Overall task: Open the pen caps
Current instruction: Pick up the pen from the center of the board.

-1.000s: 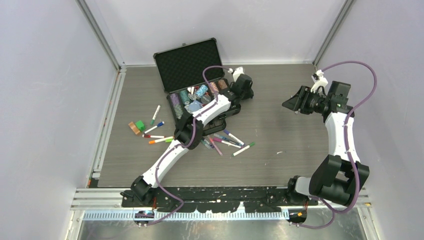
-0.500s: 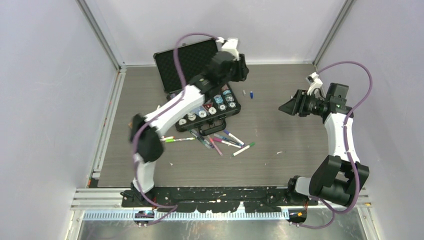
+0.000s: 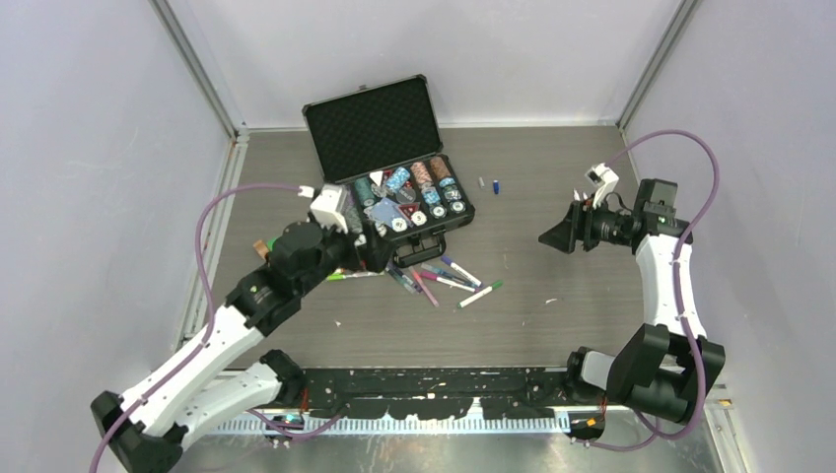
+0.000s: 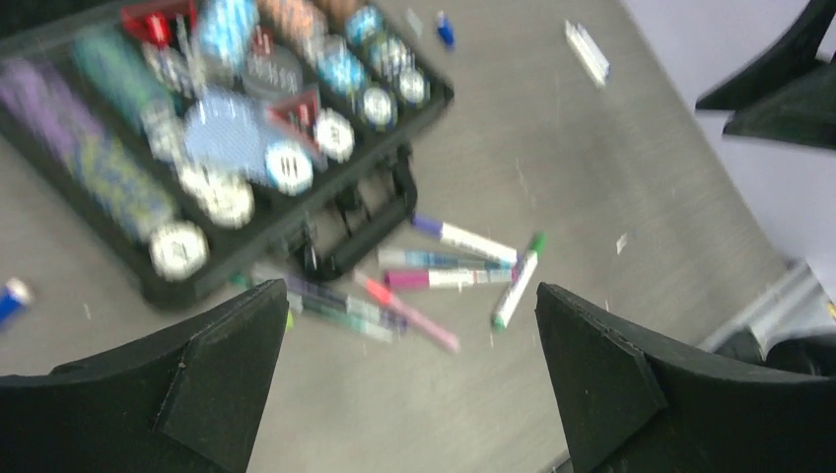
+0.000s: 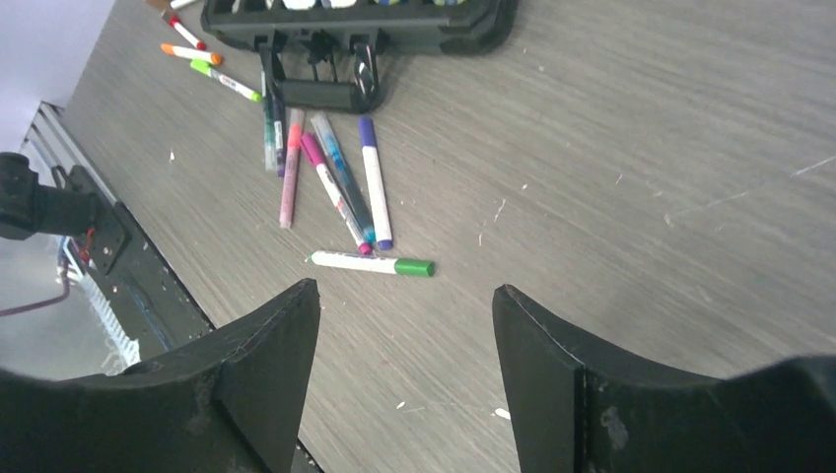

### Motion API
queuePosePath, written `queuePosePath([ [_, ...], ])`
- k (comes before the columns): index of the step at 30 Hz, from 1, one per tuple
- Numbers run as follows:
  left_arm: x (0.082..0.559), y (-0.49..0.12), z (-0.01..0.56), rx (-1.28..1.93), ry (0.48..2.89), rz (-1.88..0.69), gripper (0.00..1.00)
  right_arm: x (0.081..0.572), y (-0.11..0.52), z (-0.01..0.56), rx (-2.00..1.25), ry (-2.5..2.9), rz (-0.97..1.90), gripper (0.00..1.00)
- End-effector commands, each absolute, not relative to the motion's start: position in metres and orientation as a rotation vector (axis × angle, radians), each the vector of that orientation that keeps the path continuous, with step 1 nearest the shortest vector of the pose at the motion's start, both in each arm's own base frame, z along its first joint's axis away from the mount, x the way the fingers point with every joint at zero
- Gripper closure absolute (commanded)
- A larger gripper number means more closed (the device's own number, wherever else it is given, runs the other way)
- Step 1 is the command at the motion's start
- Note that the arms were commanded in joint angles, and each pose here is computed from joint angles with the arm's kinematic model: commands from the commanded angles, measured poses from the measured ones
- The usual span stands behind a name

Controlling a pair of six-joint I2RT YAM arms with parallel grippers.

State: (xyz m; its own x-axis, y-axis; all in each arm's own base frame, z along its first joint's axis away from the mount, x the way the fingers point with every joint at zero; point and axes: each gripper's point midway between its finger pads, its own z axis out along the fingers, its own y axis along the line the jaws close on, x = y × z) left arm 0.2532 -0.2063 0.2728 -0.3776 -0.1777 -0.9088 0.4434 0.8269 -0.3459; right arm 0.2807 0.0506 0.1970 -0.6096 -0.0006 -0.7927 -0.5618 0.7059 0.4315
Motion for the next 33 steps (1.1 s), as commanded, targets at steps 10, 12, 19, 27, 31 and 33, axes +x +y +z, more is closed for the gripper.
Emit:
queuePosePath([
  [10, 0.193, -0.216, 0.174, 0.102, 2.299, -0.83, 0.11, 0.28, 0.04, 0.194, -0.376, 2.127, 0.744, 0.29],
  [12, 0.193, -0.222, 0.162, 0.121, 2.363, -0.742, 0.12, 0.281, 0.042, 0.195, -0.374, 2.118, 0.755, 0.3],
  [19, 0.194, -0.246, 0.124, 0.388, 2.488, -0.365, 0.29, 0.281, 0.038, 0.19, -0.372, 2.148, 0.74, 0.3],
  [27, 0.185, -0.346, 0.115, 0.719, 2.44, -0.736, 0.4, 0.281, 0.039, 0.191, -0.374, 2.161, 0.747, 0.3],
  [31, 0.182, -0.379, 0.101, 0.916, 2.376, -0.844, 0.43, 0.28, 0.042, 0.194, -0.378, 2.149, 0.763, 0.3],
  [33, 0.185, -0.39, 0.096, 0.96, 2.359, -0.835, 0.44, 0.279, 0.043, 0.195, -0.379, 2.142, 0.774, 0.3],
])
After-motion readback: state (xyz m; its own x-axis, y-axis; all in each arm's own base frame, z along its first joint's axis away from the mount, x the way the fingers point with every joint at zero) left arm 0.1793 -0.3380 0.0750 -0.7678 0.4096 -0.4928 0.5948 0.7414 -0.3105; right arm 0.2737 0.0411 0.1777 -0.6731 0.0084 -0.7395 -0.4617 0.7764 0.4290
